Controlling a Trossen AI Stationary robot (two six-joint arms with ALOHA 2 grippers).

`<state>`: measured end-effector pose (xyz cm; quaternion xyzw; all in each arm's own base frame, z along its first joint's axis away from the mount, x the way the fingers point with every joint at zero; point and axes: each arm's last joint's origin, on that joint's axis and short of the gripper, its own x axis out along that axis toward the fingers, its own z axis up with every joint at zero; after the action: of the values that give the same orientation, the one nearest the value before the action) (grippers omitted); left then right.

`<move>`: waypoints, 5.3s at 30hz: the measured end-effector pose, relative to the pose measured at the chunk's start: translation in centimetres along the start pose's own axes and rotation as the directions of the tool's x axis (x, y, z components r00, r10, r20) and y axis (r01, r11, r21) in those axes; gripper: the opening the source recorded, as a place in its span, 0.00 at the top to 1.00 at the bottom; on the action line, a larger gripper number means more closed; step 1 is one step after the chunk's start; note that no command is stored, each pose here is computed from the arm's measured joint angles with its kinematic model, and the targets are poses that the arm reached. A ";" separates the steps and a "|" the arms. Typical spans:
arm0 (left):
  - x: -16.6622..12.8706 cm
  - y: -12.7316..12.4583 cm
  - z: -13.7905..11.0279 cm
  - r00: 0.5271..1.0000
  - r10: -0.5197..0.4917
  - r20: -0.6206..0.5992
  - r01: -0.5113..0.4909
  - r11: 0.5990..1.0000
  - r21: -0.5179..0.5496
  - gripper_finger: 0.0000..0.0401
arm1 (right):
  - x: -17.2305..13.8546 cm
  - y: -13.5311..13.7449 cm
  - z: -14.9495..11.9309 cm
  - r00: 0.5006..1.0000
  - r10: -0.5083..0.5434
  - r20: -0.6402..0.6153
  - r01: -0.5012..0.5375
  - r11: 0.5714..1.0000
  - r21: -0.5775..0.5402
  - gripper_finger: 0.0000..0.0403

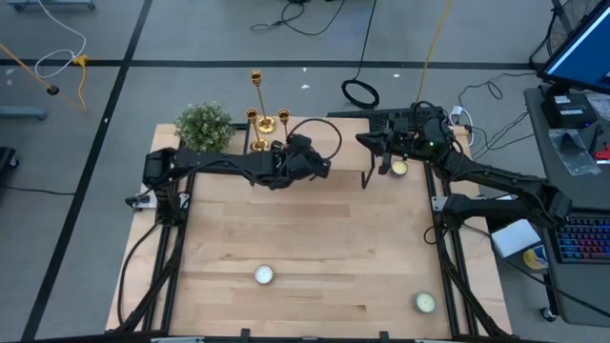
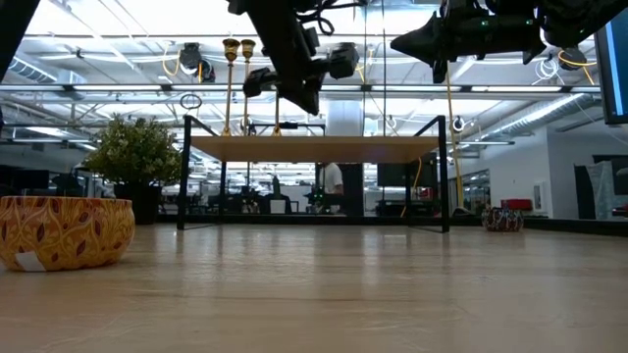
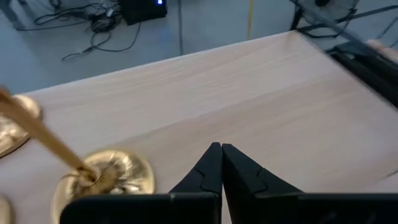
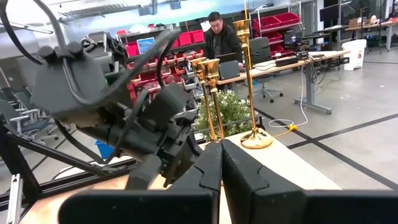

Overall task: Pick & Place candle stick holders
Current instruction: Put the gold candle holder on the shelf

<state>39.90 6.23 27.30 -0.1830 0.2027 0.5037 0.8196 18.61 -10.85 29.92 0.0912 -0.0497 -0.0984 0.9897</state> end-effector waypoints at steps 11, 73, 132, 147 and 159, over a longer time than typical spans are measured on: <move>0.0 0.7 -0.5 0.997 0.082 -0.015 -0.082 0.997 -0.002 0.99 | 0.0 0.0 0.0 1.000 0.000 0.001 0.000 1.000 -0.001 0.99; 1.0 -2.6 -4.2 0.982 0.127 0.140 -0.138 0.988 0.069 0.99 | 0.0 -0.1 -0.5 0.999 -0.013 -0.046 0.013 1.000 -0.015 0.99; 4.0 1.1 -2.9 0.950 0.300 0.088 -0.305 0.951 0.057 0.99 | 0.0 -0.1 -0.5 0.999 -0.015 -0.046 0.015 1.000 -0.016 0.99; 4.4 1.5 -2.6 0.943 0.319 0.096 -0.325 0.945 0.047 0.99 | 0.0 -0.1 -0.5 0.999 -0.015 -0.046 0.015 1.000 -0.016 0.99; 4.5 2.1 -2.6 0.933 0.350 0.083 -0.352 0.936 0.013 0.99 | 0.0 -0.1 -0.5 0.999 -0.015 -0.046 0.015 1.000 -0.016 0.99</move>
<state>39.52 9.17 22.54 -0.1122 0.2063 0.6459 0.7264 18.63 -10.88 29.43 0.0863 -0.0253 -0.1041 0.9905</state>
